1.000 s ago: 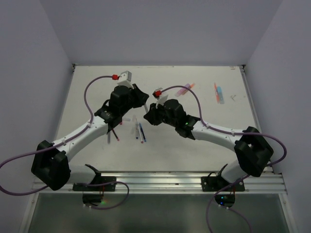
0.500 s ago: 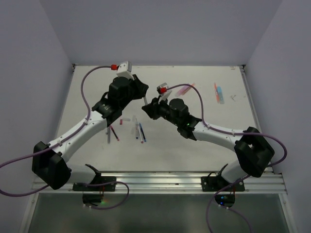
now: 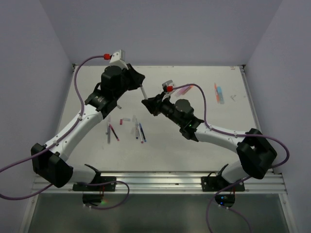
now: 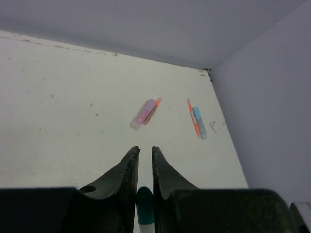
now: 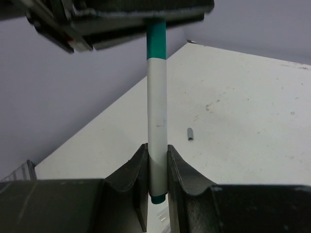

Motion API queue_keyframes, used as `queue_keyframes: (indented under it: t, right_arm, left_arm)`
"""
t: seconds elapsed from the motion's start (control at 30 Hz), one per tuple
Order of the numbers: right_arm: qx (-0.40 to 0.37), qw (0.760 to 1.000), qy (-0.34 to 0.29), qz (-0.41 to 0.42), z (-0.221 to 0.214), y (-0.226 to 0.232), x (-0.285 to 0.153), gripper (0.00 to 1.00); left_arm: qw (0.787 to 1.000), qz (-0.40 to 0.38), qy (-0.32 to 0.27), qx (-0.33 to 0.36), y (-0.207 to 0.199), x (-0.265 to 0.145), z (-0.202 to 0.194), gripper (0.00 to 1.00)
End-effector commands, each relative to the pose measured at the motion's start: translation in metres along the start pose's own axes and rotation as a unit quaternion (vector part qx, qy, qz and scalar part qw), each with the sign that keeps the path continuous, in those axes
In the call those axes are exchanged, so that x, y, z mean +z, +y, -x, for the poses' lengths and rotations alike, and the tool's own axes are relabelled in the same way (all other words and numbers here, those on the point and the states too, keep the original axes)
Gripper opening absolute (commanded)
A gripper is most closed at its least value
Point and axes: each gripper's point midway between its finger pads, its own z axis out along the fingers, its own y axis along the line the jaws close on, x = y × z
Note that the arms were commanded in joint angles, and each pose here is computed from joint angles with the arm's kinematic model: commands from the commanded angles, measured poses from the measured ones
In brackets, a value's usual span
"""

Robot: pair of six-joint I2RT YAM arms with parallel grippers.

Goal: Open the pen caps

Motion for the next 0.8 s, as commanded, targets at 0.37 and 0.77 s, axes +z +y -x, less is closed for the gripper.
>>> queue_keyframes:
  t: [0.37,0.77]
  right_arm:
    - [0.012,0.961,0.275,-0.012,-0.158,-0.011,-0.083,0.0]
    - [-0.003,0.986,0.166,-0.009,-0.064,0.01,-0.066,0.0]
  left_arm:
    - [0.904,-0.067,-0.412,-0.087,-0.052,-0.116,0.265,0.0]
    - [0.984,-0.046,-0.162,-0.061,0.007,-0.073,0.087,0.83]
